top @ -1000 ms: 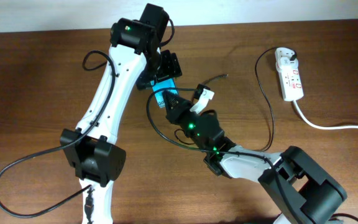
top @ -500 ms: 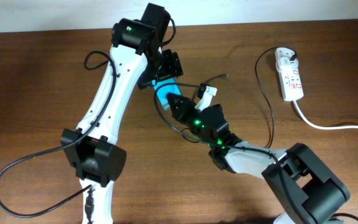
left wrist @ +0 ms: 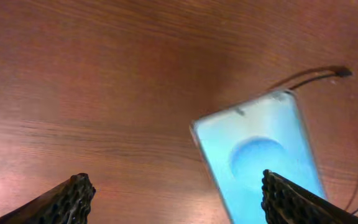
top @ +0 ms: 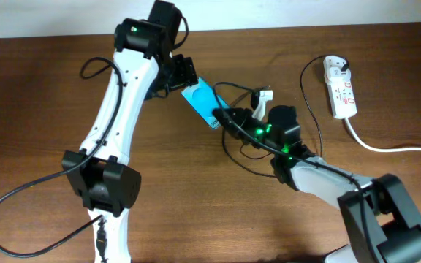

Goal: Plug charger to phone and switch on socket

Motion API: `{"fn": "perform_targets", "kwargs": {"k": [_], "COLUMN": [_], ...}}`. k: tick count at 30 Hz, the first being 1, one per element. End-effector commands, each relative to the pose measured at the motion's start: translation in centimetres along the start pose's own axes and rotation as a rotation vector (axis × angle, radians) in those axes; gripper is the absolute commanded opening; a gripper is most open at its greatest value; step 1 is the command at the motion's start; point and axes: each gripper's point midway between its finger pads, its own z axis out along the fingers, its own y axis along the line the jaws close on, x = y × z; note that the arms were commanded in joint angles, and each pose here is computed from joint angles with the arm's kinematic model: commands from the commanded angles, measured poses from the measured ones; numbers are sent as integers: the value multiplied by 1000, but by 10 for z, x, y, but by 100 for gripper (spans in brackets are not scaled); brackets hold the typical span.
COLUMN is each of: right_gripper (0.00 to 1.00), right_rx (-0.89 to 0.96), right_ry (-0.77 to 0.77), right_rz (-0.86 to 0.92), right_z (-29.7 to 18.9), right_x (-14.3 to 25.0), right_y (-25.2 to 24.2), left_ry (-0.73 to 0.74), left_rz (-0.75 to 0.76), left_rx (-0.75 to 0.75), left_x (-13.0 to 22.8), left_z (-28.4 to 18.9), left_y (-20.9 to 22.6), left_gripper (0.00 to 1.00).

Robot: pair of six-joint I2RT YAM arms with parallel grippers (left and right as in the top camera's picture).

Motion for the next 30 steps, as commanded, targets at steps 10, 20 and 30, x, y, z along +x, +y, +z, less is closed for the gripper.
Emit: {"fn": "perform_targets", "kwargs": {"k": [10, 20, 30], "right_gripper": [4, 4, 4], "right_rx": [-64, -130, -136], "right_ry": [300, 350, 349], "right_rz": [93, 62, 32], "right_z": [-32, -61, -64], "right_x": [37, 17, 15], "right_y": [28, 26, 24], "left_ry": [4, -245, -587], "left_rz": [131, 138, 36], "left_rx": [42, 268, 153], "left_x": [4, 6, 65], "left_z": [-20, -140, -274], "left_y": [5, -5, 77], "left_gripper": [91, 87, 86]}}
